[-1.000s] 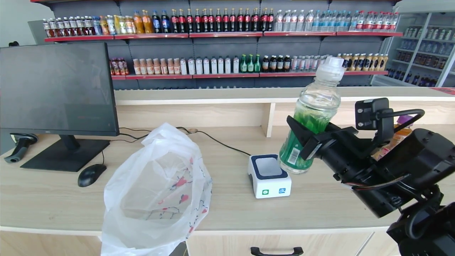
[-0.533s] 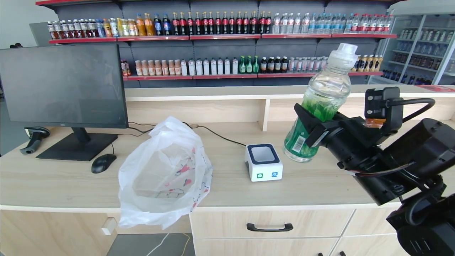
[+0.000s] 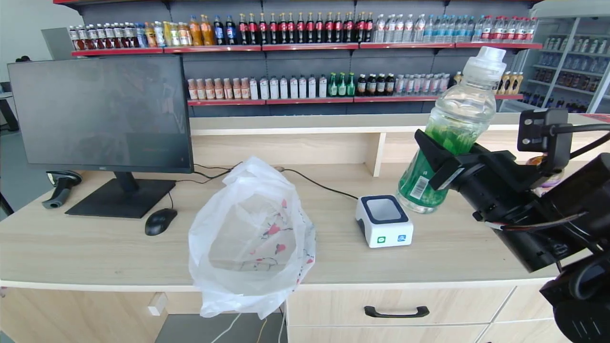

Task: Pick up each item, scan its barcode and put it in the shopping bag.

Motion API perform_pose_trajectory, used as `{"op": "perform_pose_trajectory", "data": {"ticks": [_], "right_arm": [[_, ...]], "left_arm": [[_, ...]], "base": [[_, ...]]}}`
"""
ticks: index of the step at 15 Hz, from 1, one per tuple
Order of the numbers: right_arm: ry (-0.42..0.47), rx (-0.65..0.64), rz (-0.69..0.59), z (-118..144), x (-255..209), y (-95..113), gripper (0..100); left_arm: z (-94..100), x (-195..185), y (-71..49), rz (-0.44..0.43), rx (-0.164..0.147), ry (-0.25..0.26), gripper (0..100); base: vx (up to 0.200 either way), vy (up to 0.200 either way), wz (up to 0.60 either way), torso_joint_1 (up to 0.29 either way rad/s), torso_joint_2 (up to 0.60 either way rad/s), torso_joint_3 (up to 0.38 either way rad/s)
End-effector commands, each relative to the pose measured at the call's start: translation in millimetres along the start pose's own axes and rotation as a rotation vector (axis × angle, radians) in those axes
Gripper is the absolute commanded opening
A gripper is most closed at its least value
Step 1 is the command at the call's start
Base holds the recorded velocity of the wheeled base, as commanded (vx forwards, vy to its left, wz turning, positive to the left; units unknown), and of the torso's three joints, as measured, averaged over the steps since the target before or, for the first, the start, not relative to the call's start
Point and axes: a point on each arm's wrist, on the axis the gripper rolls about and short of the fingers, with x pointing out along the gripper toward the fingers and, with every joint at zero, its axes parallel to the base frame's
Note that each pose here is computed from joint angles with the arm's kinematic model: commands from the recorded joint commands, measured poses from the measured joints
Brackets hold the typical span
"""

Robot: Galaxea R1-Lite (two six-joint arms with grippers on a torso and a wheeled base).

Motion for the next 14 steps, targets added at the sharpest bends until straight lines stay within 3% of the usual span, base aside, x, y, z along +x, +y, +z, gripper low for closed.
{"op": "perform_pose_trajectory", "data": {"ticks": [1, 6, 14], "right_arm": [[-0.028, 0.004, 0.001, 12.9, -9.2, -1.2, 0], [-0.005, 0.002, 0.002, 8.3, -12.3, -1.3, 0], [-0.004, 0.005, 0.015, 10.0, -16.0, 1.7, 0]], "left_arm": [[0.1, 0.0, 0.0, 0.0, -0.001, -0.001, 100], [0.1, 0.0, 0.0, -0.002, 0.007, -0.001, 100], [0.1, 0.0, 0.0, -0.002, 0.007, -0.001, 100]], "base": [[0.0, 0.2, 0.0, 0.002, 0.0, 0.007], [0.0, 0.2, 0.0, 0.001, 0.0, 0.0], [0.0, 0.0, 0.0, 0.0, 0.0, 0.0]]}}
